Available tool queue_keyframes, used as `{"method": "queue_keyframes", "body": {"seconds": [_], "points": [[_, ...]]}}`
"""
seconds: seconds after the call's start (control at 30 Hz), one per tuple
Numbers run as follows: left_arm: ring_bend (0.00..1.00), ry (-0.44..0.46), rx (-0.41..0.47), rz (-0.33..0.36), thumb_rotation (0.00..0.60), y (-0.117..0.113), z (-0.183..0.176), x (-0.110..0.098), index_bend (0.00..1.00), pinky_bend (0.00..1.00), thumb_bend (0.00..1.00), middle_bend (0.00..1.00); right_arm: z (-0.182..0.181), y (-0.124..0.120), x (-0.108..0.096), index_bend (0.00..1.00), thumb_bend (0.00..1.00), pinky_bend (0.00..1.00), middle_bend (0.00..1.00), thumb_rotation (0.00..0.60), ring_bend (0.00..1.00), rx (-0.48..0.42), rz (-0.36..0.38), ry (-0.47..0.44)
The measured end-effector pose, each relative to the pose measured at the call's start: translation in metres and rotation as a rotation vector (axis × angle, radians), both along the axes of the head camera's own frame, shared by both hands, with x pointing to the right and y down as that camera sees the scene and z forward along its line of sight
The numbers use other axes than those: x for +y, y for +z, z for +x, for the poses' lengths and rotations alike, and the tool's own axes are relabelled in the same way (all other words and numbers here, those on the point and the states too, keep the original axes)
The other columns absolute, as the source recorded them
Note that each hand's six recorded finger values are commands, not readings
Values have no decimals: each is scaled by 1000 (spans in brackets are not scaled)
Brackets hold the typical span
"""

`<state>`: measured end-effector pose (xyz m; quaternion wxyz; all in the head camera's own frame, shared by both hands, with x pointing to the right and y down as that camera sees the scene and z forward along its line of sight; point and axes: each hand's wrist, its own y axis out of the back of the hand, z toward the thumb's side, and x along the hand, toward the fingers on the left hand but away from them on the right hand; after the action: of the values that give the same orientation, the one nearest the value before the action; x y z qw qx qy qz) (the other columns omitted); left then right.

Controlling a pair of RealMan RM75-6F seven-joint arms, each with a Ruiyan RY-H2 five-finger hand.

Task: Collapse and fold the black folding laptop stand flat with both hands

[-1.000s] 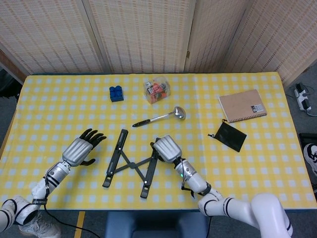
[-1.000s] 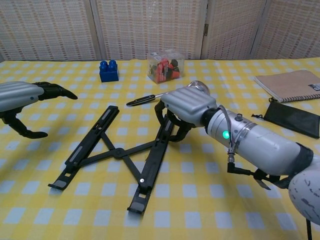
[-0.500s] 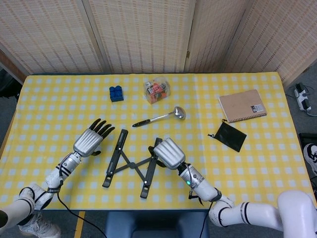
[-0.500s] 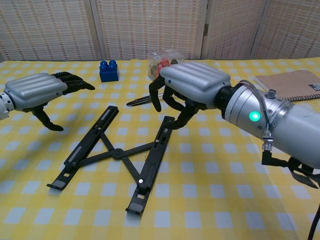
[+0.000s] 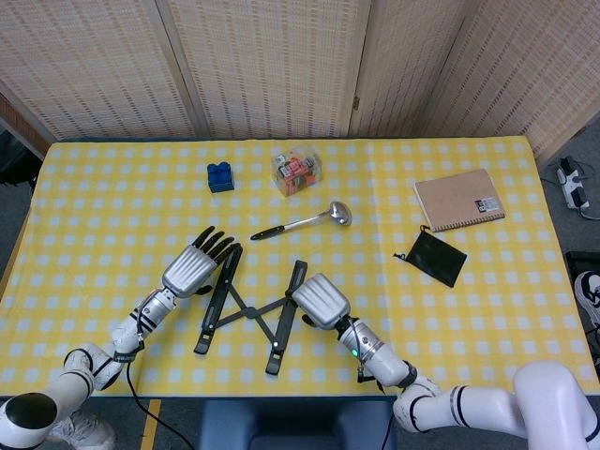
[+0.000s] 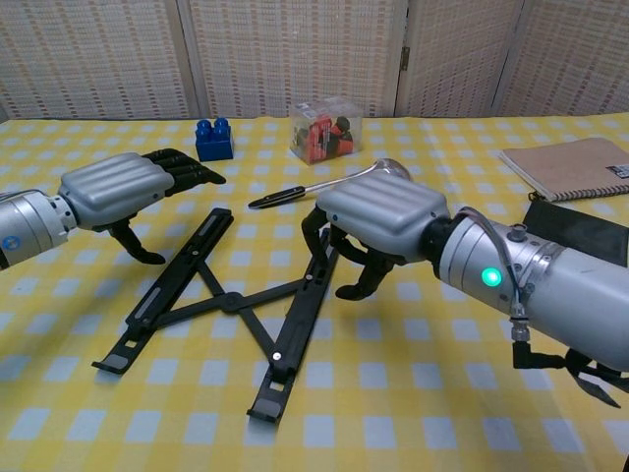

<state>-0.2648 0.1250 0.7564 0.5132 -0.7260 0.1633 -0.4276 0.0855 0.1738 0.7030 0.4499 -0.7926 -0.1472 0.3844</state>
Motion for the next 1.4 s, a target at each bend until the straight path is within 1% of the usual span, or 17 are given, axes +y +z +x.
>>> {"method": "queue_keyframes", "body": {"seconds": [0.17, 0.37, 0.7, 0.9, 1.23, 1.4], "points": [[92, 16, 0, -7, 600, 6, 9, 2, 116, 42, 47, 144, 1, 3, 0, 565, 252, 900, 860, 600, 953, 0, -17, 12], [87, 3, 16, -24, 600, 8, 12, 2, 116, 42, 48, 144, -1, 8, 7, 562, 253, 900, 860, 600, 954, 9, -32, -8], [82, 0, 26, -27, 600, 8, 13, 3, 114, 42, 48, 144, -7, 17, 18, 562, 254, 900, 860, 600, 954, 17, -54, -31], [78, 0, 30, -29, 600, 8, 13, 4, 111, 42, 47, 144, -8, 21, 20, 562, 253, 900, 860, 600, 955, 24, -46, -41], [71, -3, 39, -35, 600, 6, 12, 7, 111, 42, 48, 144, -17, 28, 27, 562, 253, 900, 860, 600, 953, 38, -1, -80], [70, -6, 53, -46, 600, 6, 13, 9, 111, 42, 48, 144, -22, 29, 27, 562, 253, 899, 860, 600, 955, 26, 12, -80]]}}
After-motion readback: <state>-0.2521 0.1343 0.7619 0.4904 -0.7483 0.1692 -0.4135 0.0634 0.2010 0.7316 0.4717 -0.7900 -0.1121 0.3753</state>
